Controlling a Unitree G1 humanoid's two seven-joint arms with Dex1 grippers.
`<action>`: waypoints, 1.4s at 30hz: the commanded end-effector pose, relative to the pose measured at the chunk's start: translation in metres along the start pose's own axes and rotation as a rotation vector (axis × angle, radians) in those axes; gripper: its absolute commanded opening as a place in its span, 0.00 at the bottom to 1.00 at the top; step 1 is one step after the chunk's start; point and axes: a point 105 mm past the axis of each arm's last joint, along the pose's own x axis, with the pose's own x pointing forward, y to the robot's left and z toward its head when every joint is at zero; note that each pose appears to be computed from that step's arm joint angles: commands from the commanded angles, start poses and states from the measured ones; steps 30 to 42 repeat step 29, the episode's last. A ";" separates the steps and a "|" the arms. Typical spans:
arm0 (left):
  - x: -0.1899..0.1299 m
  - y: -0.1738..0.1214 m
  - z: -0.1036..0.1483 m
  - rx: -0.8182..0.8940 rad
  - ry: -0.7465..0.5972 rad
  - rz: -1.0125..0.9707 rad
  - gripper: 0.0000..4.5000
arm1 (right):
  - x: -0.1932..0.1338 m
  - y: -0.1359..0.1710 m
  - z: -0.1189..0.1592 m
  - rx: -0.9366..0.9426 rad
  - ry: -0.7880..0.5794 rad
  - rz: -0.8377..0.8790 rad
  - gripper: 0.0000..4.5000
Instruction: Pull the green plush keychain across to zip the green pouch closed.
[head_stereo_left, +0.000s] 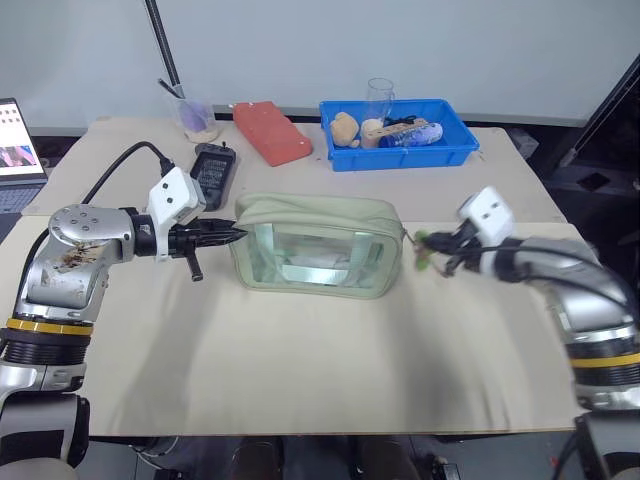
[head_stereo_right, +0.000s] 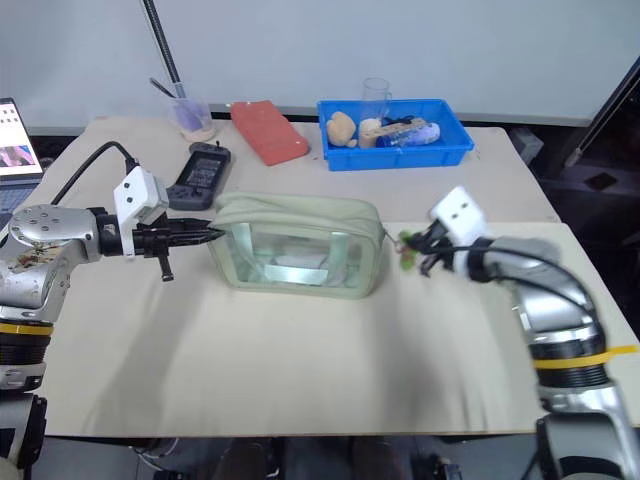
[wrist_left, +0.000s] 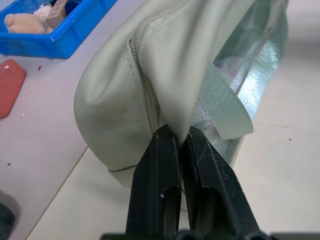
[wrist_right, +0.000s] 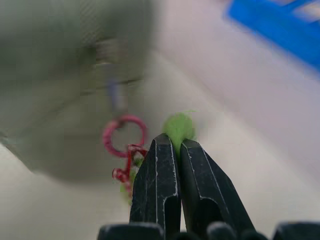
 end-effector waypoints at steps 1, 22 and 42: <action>0.001 0.001 0.004 0.024 -0.004 0.005 0.00 | 0.007 0.016 -0.006 0.031 0.003 0.036 0.01; -0.094 0.041 0.052 -0.181 -0.131 0.182 1.00 | -0.115 -0.010 0.155 -0.102 -0.308 0.340 0.99; -0.099 0.040 0.053 -0.181 -0.124 0.180 1.00 | -0.108 -0.003 0.157 -0.064 -0.358 0.309 0.99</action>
